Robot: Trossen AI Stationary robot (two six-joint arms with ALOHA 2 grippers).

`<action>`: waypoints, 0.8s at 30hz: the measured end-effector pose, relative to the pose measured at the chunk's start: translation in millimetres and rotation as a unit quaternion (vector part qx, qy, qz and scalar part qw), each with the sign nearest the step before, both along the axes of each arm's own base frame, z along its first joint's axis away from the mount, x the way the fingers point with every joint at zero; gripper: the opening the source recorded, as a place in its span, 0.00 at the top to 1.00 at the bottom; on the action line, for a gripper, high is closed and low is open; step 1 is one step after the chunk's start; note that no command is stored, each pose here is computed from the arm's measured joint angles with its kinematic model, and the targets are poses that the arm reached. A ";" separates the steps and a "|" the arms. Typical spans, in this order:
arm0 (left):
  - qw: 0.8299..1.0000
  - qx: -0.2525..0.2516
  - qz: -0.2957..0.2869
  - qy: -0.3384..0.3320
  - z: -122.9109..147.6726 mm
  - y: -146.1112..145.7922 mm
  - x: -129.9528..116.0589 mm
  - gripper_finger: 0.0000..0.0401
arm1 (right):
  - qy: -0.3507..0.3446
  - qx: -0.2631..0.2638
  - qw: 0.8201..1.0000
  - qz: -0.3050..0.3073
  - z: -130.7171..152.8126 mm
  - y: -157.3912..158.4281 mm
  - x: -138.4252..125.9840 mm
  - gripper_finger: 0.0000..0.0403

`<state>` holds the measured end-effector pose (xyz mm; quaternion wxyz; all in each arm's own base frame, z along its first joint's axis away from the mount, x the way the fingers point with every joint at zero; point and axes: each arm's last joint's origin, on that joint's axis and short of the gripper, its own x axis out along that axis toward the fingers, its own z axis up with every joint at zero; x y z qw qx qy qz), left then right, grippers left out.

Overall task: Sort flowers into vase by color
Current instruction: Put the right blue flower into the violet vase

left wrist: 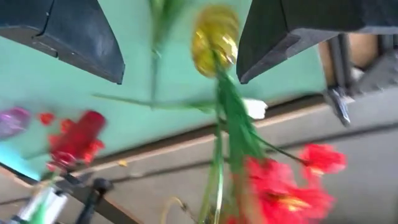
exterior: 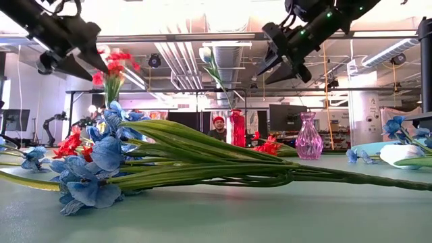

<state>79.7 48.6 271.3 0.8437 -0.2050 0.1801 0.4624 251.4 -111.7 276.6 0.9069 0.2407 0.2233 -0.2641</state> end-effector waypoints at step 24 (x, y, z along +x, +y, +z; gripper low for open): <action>0.975 -0.183 -0.119 -0.043 21.0 -26.9 -32.7 0.29 | 0.219 0.231 0.948 0.009 42.2 72.4 -24.0 0.50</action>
